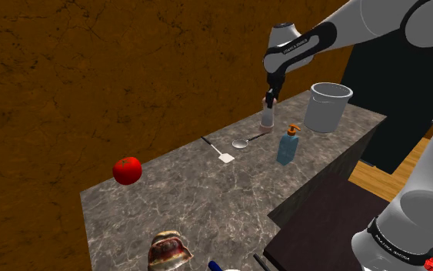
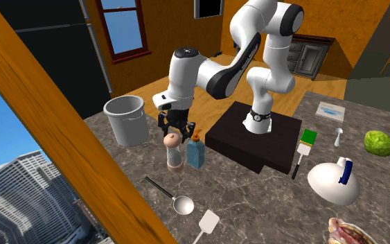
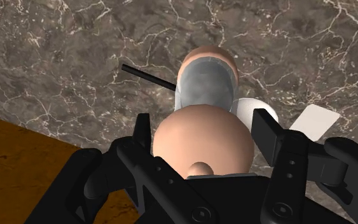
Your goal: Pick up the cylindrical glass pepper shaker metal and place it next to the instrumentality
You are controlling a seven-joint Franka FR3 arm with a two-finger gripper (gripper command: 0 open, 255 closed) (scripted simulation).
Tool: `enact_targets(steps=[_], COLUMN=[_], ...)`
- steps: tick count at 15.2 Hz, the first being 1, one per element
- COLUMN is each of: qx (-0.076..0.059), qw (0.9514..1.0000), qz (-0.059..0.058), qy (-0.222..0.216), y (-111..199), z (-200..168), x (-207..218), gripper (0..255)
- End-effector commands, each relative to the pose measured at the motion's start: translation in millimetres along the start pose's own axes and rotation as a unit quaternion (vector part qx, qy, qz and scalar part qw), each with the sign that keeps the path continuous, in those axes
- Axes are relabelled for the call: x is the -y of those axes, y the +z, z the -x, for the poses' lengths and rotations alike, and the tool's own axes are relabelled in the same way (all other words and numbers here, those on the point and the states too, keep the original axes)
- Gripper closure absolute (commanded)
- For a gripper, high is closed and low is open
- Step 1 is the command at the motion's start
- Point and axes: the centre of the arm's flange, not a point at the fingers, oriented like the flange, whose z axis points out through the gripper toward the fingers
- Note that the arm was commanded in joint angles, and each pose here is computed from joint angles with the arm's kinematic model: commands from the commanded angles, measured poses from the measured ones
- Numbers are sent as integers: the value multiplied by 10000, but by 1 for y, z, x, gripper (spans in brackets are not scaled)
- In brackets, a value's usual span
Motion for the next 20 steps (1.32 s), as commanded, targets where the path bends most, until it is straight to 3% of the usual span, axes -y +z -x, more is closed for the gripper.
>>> enact_targets(steps=[1,20], qx=[1,1], qw=[10000,10000], qz=[-1,-1], qy=[-1,-1], y=[-10,-109], z=[0,-4], x=[-2,-19], gripper=[255,255])
